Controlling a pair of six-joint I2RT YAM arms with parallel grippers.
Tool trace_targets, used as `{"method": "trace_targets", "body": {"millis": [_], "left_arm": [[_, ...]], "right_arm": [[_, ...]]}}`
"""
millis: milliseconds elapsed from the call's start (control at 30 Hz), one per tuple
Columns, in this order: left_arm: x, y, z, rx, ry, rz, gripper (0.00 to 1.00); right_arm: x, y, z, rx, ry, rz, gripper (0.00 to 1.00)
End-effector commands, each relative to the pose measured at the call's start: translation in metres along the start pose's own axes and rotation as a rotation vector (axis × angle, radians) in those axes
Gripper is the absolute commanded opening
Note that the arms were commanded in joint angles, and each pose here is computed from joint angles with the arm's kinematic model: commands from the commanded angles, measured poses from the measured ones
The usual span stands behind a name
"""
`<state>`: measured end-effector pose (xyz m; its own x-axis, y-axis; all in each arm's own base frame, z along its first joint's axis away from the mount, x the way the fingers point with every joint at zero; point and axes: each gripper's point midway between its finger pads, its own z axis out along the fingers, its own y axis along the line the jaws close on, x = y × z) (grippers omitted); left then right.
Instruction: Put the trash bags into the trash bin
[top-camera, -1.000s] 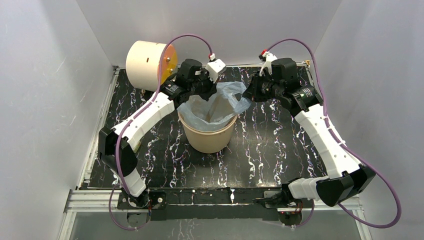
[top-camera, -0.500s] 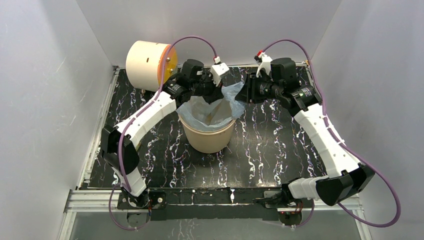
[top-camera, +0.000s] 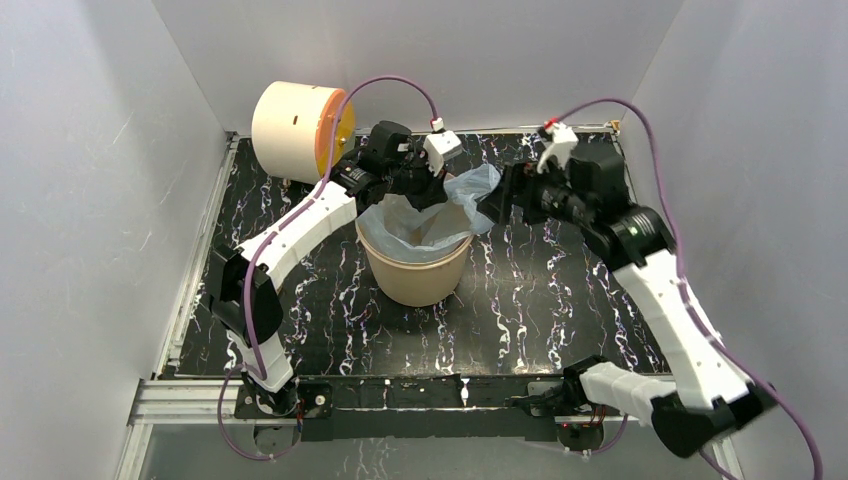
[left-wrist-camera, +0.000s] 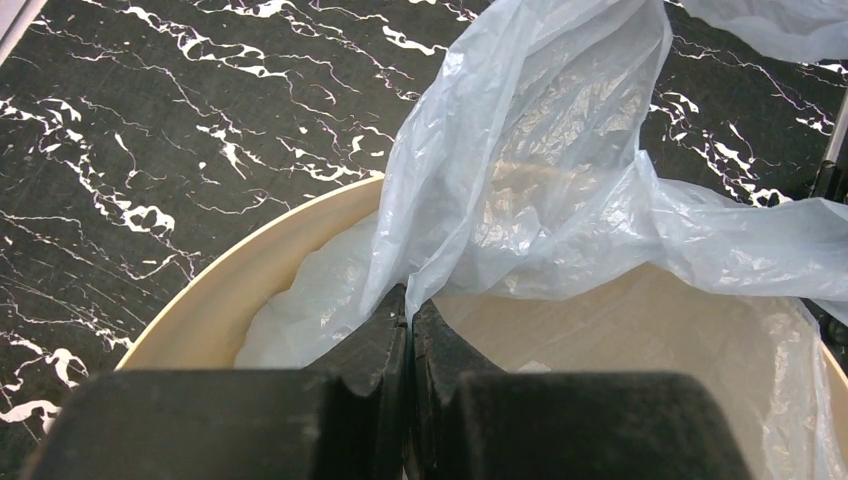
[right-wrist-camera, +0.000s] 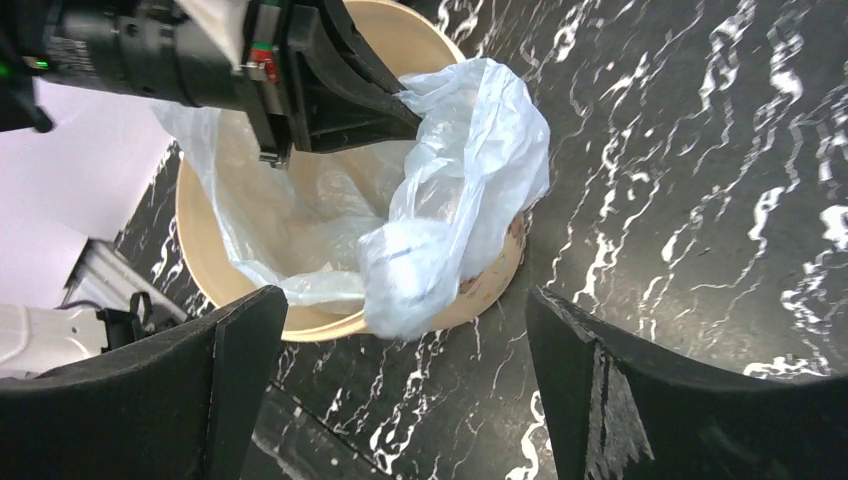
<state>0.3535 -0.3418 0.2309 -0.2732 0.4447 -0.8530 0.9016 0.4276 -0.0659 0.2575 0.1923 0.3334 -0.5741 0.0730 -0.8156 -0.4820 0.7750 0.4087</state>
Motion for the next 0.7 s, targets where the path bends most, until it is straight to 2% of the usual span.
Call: {"method": "trace_targets", "body": {"millis": [0,67,167,267,333,500,567,667], "left_arm": [[-0.032,-0.002,-0.026,-0.040,-0.081,0.035,0.01],[-0.030,-0.002,-0.026,-0.043,-0.078,0.033,0.01],[-0.031,-0.003,-0.026,-0.037,-0.083,0.031,0.01],[-0.032,-0.003,-0.026,-0.035,-0.086,0.024,0.01],[-0.031,-0.004,-0.026,-0.031,-0.085,0.018,0.01],[-0.032,-0.004,-0.026,-0.031,-0.090,0.011,0.01],[-0.031,-0.005,-0.024,-0.024,-0.088,0.004,0.01],[-0.029,-0.005,-0.026,-0.031,-0.081,0.006,0.01]], "right_arm": [[-0.028,-0.003,-0.036,0.054,-0.227,-0.061,0.99],[-0.011,-0.009,-0.038,0.062,-0.218,-0.053,0.99],[0.025,0.004,-0.027,-0.080,-0.166,-0.056,0.98],[0.044,0.020,-0.016,-0.239,-0.178,-0.036,0.84],[0.052,0.022,-0.008,-0.295,-0.210,-0.046,0.84],[0.044,0.006,0.011,-0.267,-0.337,-0.178,0.90],[0.036,0.001,0.016,-0.242,-0.382,-0.183,0.90],[0.031,0.014,0.014,-0.318,-0.431,-0.210,0.91]]}}
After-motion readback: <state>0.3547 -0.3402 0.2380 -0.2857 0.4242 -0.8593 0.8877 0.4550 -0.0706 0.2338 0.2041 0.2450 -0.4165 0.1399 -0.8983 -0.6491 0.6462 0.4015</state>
